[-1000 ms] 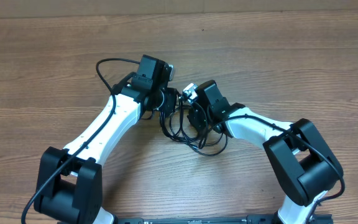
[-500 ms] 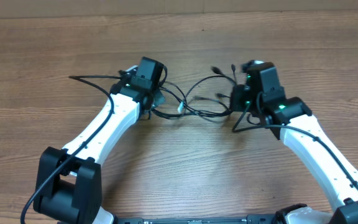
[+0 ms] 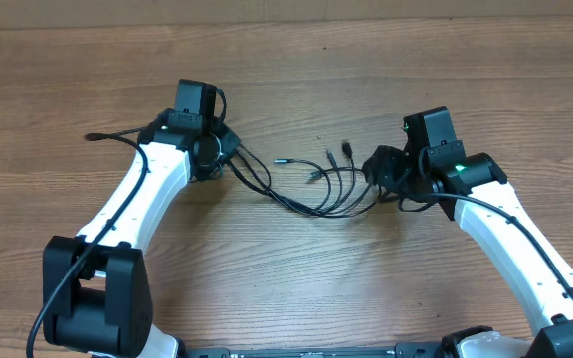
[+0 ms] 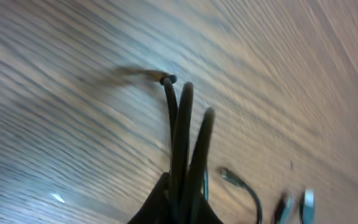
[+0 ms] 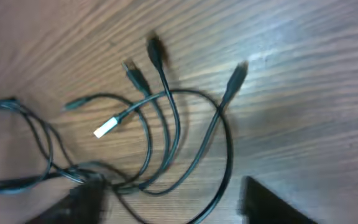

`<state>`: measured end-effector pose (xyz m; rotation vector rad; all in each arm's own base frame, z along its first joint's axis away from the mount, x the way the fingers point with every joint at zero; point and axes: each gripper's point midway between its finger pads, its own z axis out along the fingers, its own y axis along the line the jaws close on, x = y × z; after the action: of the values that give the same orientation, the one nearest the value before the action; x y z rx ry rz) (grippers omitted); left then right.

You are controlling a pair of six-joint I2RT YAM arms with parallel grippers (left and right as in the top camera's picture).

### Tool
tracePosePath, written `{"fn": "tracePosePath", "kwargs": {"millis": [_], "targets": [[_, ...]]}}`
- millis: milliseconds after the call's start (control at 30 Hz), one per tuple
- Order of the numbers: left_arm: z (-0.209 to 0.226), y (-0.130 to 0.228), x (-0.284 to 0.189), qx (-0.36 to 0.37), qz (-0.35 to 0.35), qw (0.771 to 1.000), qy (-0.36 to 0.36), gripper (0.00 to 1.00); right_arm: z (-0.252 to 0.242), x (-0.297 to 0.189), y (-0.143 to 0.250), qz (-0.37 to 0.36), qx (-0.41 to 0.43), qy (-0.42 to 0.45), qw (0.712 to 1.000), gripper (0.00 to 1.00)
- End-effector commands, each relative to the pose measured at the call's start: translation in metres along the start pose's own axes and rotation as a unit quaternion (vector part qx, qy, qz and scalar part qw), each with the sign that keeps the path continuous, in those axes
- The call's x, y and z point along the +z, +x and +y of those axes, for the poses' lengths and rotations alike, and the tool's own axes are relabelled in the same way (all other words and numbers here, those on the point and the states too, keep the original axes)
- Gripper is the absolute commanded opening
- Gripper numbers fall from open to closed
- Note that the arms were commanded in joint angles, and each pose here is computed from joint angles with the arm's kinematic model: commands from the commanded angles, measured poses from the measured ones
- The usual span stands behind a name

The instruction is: Untangle cables

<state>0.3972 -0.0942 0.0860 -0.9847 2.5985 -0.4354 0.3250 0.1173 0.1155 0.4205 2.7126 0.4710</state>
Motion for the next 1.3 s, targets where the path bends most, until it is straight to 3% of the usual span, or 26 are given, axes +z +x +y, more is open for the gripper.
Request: {"fn": "tracePosePath", "kwargs": {"millis": [0,133,267,400,500,633,833,1000,1067,1167,1267], "targets": [[-0.015,0.015,0.0,0.078,0.032,0.996,0.027,0.17,0.008,-0.004,0.0,0.0,0.001,-0.017,1.0,0.91],[-0.013,0.017,0.0,0.086,0.035,0.995,0.024,0.3,0.008,-0.004,0.0,0.0,0.001,-0.017,1.0,1.0],[-0.013,0.017,0.0,0.086,0.033,0.995,0.023,0.77,0.007,-0.004,0.001,0.003,0.001,-0.015,1.0,1.0],[-0.013,0.018,0.0,0.086,0.035,0.995,0.022,0.99,0.006,-0.004,0.003,0.006,0.002,-0.013,1.0,1.0],[-0.013,0.019,0.0,0.103,0.038,0.994,0.025,1.0,0.006,-0.004,0.002,0.006,0.002,-0.013,1.0,1.0],[-0.009,0.007,-0.001,0.24,0.013,0.971,0.014,1.0,0.006,-0.004,0.002,0.006,0.002,-0.013,1.0,1.0],[-0.001,-0.028,-0.035,0.219,-0.003,0.976,-0.02,1.0,0.006,-0.004,0.002,0.006,0.002,-0.013,1.0,1.0],[-0.031,0.01,-0.045,0.256,0.074,0.962,0.063,1.0,0.006,-0.004,0.002,0.006,0.002,-0.013,1.0,1.0],[-0.025,0.024,-0.044,0.277,0.085,0.956,0.034,1.0,0.006,-0.004,0.002,0.006,0.002,-0.013,1.0,1.0],[-0.036,0.057,-0.043,0.253,0.1,0.962,0.018,1.0,0.006,-0.004,0.002,0.006,0.002,-0.013,1.0,1.0],[-0.05,0.061,-0.037,0.235,0.055,0.971,-0.001,1.0,0.006,-0.004,0.002,0.005,0.002,-0.013,1.0,1.0]]}}
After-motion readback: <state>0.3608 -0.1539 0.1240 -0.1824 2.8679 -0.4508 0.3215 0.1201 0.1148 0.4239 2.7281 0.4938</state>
